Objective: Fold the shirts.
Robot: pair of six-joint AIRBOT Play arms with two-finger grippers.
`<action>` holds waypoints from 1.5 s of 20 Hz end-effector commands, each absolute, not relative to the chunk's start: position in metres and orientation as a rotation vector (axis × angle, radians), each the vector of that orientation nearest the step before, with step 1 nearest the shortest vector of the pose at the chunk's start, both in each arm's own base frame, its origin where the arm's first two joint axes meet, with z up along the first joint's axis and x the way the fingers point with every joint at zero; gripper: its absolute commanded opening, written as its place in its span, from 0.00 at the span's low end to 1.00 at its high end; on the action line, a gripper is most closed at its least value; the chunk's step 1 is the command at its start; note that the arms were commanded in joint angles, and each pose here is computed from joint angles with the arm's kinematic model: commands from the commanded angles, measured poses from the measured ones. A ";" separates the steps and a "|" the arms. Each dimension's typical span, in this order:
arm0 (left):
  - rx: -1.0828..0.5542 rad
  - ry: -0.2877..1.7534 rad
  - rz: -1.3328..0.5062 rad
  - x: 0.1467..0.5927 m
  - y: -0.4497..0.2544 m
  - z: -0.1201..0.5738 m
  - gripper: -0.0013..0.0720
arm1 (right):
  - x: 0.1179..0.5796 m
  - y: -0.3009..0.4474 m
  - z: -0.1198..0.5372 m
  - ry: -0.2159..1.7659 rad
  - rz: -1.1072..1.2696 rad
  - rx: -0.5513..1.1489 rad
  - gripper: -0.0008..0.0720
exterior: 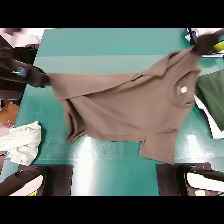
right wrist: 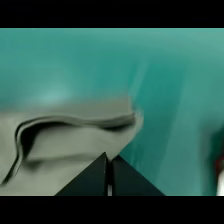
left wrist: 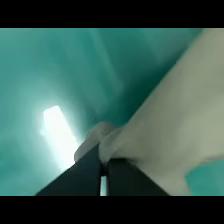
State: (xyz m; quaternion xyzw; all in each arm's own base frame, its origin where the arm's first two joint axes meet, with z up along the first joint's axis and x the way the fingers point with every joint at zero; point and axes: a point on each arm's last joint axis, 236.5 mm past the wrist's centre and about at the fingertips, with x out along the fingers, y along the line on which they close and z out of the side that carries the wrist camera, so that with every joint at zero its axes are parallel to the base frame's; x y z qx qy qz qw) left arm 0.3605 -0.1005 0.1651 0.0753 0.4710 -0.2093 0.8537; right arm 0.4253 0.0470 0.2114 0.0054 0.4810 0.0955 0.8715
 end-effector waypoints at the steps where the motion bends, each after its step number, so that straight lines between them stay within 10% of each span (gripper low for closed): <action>1: 0.164 1.154 -0.438 0.407 -0.102 0.053 0.05 | 0.452 0.049 0.086 1.268 0.193 0.056 0.04; 6: 0.131 1.198 -0.397 0.447 -0.104 0.007 0.07 | 0.489 0.066 0.042 1.267 0.225 0.138 0.04; 7: 0.140 1.179 -0.392 0.452 -0.102 0.014 0.44 | 0.495 0.066 0.047 1.246 0.225 0.137 0.11; 8: 0.148 1.165 -0.382 0.456 -0.100 0.023 0.78 | 0.500 0.066 0.053 1.226 0.226 0.134 0.43; 9: 0.169 1.155 -0.365 0.460 -0.095 0.034 0.79 | 0.504 0.065 0.063 1.204 0.226 0.132 0.66; 12: 0.174 1.111 -0.297 0.467 -0.071 0.075 0.57 | 0.493 0.061 0.094 1.214 0.246 0.108 0.65; 22: -0.462 1.357 -0.379 0.291 -0.052 0.020 0.57 | 0.387 0.100 0.142 1.231 0.513 0.236 0.62; 30: -0.576 1.591 -0.383 0.196 -0.077 -0.048 0.74 | 0.355 0.100 0.138 1.113 0.450 0.276 0.62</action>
